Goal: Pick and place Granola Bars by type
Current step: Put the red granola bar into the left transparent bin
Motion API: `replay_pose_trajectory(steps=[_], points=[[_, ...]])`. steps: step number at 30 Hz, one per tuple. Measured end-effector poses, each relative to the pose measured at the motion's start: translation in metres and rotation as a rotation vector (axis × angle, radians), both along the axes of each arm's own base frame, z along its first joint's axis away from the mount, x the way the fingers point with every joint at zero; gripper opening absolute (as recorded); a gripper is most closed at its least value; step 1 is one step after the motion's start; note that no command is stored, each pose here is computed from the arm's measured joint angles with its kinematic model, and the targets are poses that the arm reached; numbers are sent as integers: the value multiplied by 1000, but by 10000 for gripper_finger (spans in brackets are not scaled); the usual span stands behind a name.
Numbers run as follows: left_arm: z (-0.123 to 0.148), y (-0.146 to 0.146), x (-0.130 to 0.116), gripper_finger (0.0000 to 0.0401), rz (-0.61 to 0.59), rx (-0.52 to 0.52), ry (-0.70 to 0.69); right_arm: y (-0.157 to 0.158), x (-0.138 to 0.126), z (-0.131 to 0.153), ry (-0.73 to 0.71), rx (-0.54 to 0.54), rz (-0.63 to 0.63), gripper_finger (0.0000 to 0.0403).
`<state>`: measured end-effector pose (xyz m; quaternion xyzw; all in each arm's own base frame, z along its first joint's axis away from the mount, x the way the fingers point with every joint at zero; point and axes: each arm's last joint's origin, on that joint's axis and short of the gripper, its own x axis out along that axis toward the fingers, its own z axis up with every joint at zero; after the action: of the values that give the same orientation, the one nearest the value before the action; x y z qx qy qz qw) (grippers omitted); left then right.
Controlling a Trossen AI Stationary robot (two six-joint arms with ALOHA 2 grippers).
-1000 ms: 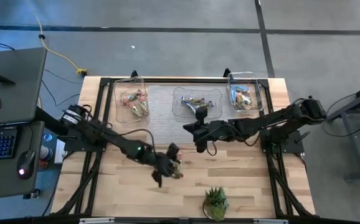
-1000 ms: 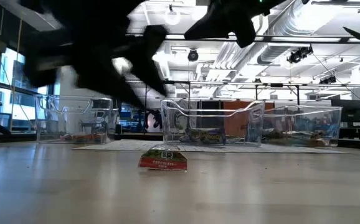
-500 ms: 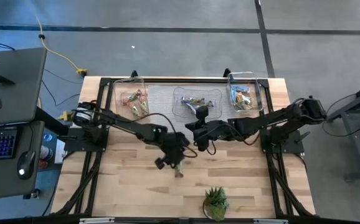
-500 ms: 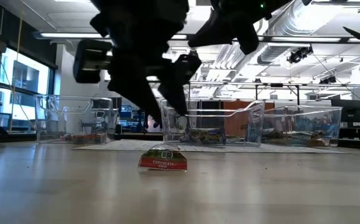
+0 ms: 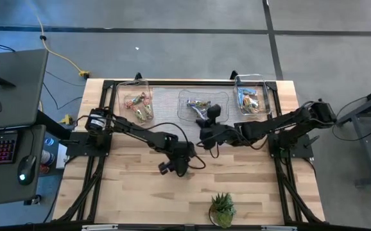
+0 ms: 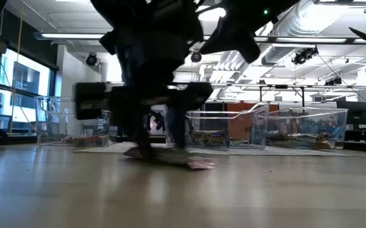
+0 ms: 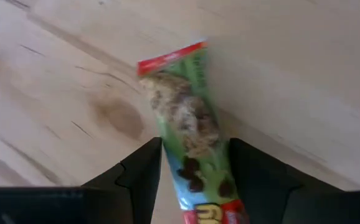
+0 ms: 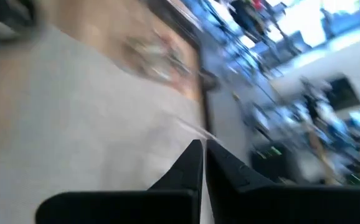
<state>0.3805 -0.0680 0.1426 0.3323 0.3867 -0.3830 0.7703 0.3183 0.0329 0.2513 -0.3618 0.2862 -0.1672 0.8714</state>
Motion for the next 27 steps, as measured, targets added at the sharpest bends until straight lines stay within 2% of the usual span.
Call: replay_pose_trajectory(steps=[4, 8, 12, 18, 22, 27], points=[[-6, 0, 1, 184, -15, -1, 21, -2, -5, -1, 18, -112, -179, 1], [-7, 0, -1, 182, 73, -18, 72, -4, -8, -1, -16, -139, -318, 1], [-6, 1, -3, 159, 192, -64, 124, -4, -9, -2, -42, -107, -349, 1], [-3, 2, -5, 93, 273, -81, 151, -4, -9, -2, -36, -93, -324, 1], [10, 6, -14, 74, 362, 20, 156, -4, -10, -3, -23, -98, -323, 1], [52, 20, -34, 79, 515, 346, 149, -4, -10, -4, -10, -103, -324, 2]])
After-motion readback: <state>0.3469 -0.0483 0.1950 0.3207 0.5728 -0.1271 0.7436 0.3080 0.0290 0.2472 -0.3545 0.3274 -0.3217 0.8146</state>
